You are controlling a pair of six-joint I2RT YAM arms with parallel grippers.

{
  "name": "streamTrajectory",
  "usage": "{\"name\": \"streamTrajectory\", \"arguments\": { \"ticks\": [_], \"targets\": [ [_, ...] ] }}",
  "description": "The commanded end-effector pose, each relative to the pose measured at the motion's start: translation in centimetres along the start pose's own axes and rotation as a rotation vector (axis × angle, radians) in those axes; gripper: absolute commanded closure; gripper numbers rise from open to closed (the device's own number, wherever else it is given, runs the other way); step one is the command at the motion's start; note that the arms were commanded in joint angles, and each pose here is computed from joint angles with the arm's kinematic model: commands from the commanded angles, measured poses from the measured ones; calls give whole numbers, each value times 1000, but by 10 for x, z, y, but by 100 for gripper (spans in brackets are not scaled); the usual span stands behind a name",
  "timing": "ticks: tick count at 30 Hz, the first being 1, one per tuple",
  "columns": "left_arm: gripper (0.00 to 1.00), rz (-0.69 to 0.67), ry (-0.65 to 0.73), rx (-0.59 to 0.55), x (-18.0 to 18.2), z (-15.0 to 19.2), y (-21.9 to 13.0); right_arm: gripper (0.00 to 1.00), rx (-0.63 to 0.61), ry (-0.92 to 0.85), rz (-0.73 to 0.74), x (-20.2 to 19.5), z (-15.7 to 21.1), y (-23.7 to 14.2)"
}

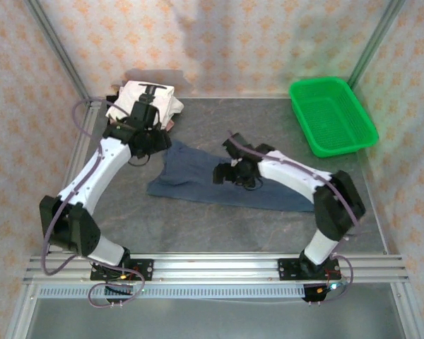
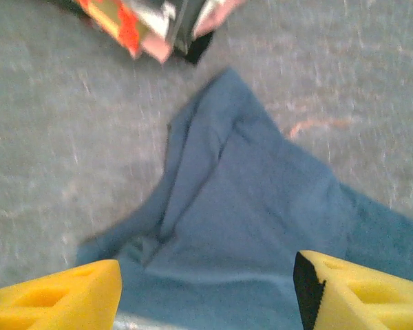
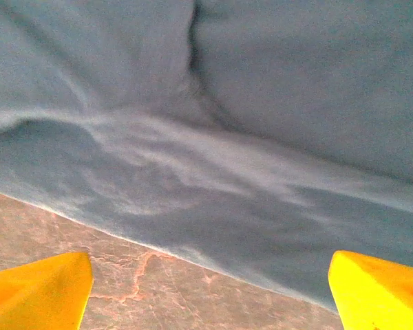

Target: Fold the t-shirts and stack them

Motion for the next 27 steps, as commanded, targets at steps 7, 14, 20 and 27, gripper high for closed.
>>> {"name": "streamTrajectory", "arguments": {
  "ticks": [7,14,20,27],
  "targets": [
    [44,61,-87,156,-23,72,50,10,4,321,247,-132,9,-41],
    [56,-95,-46,172,-31,75,107,11,7,509,318,-194,23,-29],
    [58,-220,13,178,-40,63,158,11,25,600,361,-213,34,-1],
    [58,-288,125,142,-71,26,195,13,74,669,358,-216,63,16]
  ]
}}
Point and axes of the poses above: each hand's point on the last joint's axis, 136 mm out from that joint toward the fingers, its own y axis out along the fingers, its own x axis along the line the jaws close on, z = x × y, the point moved 7 cm from there along -y, back along the fingers, and after that the axes turned 3 degrees about -y, right-handed, at the moved point
